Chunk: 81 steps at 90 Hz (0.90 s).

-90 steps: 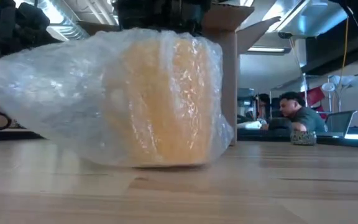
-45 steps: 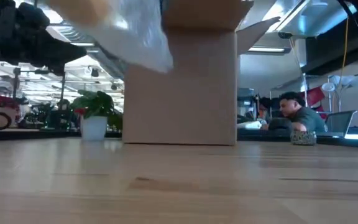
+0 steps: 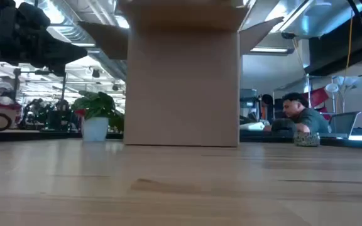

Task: Wrap mug
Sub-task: Put the wrapped yellow cup into the cardboard box

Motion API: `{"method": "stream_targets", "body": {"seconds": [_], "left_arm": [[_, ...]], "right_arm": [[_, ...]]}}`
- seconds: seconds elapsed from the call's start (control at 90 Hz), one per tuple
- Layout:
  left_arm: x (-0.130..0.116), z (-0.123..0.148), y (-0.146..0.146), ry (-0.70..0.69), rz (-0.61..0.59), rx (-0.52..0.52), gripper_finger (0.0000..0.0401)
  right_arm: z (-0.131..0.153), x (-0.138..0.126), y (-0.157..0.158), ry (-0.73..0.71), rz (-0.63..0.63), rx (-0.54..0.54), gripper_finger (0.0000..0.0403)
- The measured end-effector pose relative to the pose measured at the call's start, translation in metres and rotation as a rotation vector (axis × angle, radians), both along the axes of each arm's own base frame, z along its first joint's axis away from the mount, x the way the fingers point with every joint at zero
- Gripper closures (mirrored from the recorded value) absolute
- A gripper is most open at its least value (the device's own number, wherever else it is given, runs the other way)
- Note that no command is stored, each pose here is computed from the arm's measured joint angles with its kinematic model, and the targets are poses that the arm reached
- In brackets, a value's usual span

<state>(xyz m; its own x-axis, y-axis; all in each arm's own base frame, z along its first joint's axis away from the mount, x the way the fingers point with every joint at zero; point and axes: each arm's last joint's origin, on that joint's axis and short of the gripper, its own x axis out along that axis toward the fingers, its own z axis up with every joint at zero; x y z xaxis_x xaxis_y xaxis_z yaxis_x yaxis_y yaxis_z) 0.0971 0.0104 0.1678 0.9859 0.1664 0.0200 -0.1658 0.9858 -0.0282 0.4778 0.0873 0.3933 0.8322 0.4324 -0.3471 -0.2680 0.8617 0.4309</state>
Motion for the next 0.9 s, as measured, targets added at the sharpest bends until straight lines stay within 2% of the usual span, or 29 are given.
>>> {"method": "stream_targets", "body": {"seconds": [0.122, 0.256, 0.378, 0.544, 0.722, 0.9], "left_arm": [[0.0, 0.0, 0.0, 0.0, 0.0, 0.0, 0.04], [0.0, 0.0, 0.0, -0.001, 0.0, 0.0, 0.04], [0.0, 0.0, 0.0, -0.001, 0.0, 0.0, 0.04], [0.0, 0.0, 0.0, 0.0, 0.0, 0.0, 0.04], [0.0, 0.0, 0.0, 0.0, 0.0, 0.0, 0.04], [0.0, 0.0, 0.0, 0.0, 0.0, 0.0, 0.04]], "right_arm": [[0.015, -0.003, -0.014, -0.07, -0.035, 0.011, 0.0398], [0.03, -0.01, -0.04, -0.106, -0.182, -0.028, 0.0399], [0.032, -0.01, -0.069, -0.112, -0.303, -0.078, 0.0399], [0.028, -0.014, -0.113, -0.039, -0.457, -0.121, 0.0399], [0.032, -0.035, -0.151, 0.06, -0.652, -0.199, 0.04], [0.036, -0.062, -0.17, 0.198, -0.725, -0.249, 0.04]]}}
